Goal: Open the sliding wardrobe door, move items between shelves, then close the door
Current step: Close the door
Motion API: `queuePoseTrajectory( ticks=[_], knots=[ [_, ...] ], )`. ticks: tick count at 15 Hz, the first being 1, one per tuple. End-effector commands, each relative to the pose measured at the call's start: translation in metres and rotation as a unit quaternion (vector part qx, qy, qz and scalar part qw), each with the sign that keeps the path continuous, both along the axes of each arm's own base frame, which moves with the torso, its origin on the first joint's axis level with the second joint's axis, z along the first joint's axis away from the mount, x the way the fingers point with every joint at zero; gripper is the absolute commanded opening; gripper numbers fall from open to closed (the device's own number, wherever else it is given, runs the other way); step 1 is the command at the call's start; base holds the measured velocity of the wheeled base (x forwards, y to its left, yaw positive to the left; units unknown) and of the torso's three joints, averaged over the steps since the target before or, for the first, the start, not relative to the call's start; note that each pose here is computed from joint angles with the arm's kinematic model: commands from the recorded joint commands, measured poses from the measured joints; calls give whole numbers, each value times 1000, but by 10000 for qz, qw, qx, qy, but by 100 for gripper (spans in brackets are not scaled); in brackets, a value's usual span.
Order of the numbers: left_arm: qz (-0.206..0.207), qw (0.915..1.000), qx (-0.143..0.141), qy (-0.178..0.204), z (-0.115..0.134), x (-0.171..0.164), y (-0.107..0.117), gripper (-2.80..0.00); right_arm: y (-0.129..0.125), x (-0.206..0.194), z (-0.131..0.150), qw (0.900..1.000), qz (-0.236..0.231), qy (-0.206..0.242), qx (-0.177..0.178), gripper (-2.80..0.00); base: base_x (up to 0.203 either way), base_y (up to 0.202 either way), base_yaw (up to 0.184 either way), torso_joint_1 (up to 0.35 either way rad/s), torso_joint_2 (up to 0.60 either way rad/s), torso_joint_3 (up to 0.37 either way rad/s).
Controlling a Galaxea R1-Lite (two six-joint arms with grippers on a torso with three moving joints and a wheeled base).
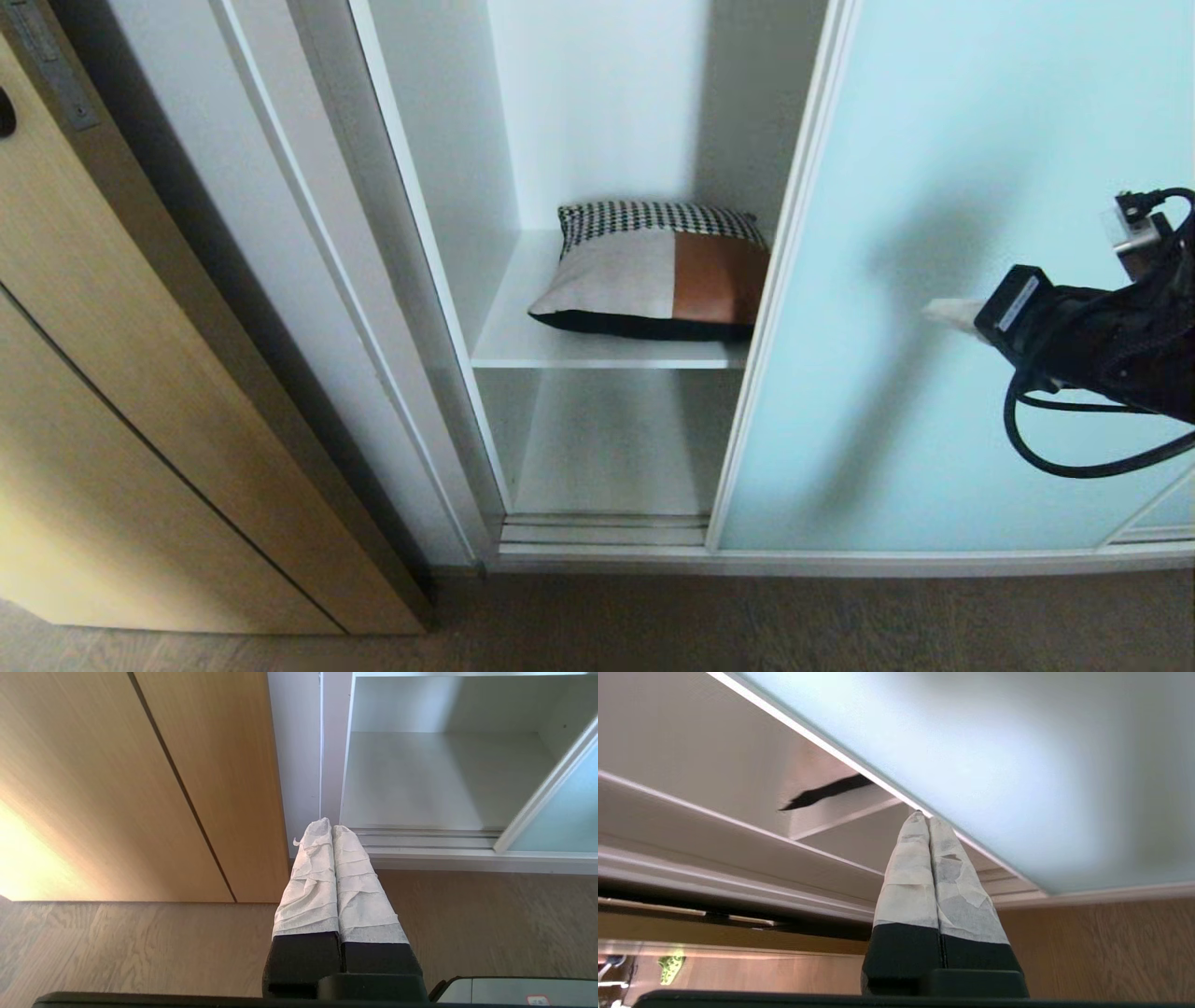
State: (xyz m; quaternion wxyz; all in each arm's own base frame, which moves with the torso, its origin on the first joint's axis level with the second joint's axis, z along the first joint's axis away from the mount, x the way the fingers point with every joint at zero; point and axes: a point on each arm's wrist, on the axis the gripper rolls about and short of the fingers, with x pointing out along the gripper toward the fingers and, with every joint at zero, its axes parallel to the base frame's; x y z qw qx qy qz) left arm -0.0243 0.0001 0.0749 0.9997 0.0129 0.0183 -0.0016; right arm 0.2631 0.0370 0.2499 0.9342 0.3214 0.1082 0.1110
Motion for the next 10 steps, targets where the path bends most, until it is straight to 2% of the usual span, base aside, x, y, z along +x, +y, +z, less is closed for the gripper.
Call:
queuePoseTrajectory(
  ticks=[1,10],
  knots=[
    [-2,10000,2,9,0,0,0,-280,-4,-16,9,9998,-34,-200,43,-280,0,0,0,0,0,0],
    [-2,10000,2,9,0,0,0,-280,-13,-29,15,9992,-191,-348,17,-280,0,0,0,0,0,0]
  ],
)
